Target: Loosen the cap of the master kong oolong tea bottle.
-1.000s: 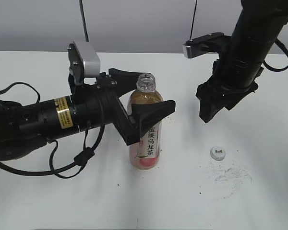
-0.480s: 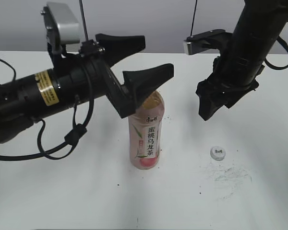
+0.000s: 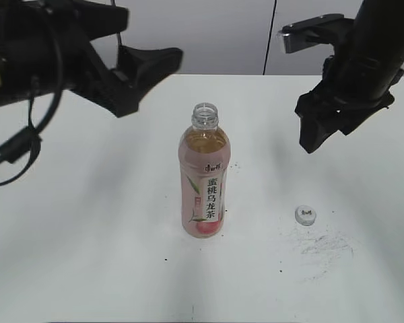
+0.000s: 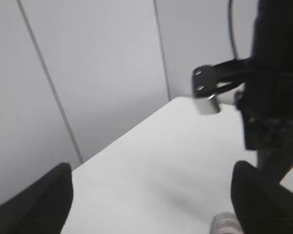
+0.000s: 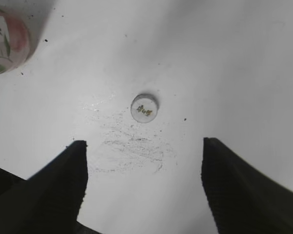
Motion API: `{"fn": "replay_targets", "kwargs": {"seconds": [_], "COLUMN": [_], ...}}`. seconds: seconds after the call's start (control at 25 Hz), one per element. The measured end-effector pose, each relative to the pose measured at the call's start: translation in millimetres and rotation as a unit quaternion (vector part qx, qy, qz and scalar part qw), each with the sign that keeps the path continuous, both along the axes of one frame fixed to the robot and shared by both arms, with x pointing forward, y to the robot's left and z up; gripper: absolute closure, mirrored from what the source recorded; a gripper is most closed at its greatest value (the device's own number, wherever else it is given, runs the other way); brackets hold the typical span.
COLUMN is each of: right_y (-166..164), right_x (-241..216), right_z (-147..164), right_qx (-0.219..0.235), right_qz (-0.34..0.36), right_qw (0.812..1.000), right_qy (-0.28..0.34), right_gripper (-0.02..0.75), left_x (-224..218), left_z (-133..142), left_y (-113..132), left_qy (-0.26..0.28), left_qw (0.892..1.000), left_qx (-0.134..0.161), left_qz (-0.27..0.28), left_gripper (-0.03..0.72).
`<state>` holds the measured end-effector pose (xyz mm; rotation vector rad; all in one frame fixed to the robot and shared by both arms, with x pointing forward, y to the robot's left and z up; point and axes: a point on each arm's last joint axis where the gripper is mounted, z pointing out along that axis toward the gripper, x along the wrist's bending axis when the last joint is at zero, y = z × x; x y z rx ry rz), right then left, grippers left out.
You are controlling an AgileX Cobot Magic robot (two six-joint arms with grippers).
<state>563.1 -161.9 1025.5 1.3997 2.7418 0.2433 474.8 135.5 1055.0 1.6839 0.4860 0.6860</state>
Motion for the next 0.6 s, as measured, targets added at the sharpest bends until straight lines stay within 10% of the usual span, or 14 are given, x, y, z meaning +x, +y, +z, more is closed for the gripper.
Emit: {"fn": "replay_targets", "kwargs": {"seconds": [0.2,0.44,0.6], "right_y": [-7,-18,-30], "right_x": [-17,-44,-74], "right_z": [30,76,110], "right_qx": [0.008,0.028,0.054], "right_qz": [-0.008,-0.017,-0.034], "right_qw": [1.0,0.997,0.991], "right_qy": [-0.015,-0.066,-0.115], "right_gripper": [0.194,0.194,0.194], "left_x": [-21,-71,-125], "left_z": [19,26,44], "left_y": [42,75,98], "left_qy": [0.11,0.306,0.31], "left_qw": [0.981,0.922,0.93], "left_qx": [0.029,-0.015,0.01], "left_qz": [0.159,0.237,0.196], "left_gripper": [0.102,0.102,0.103]}}
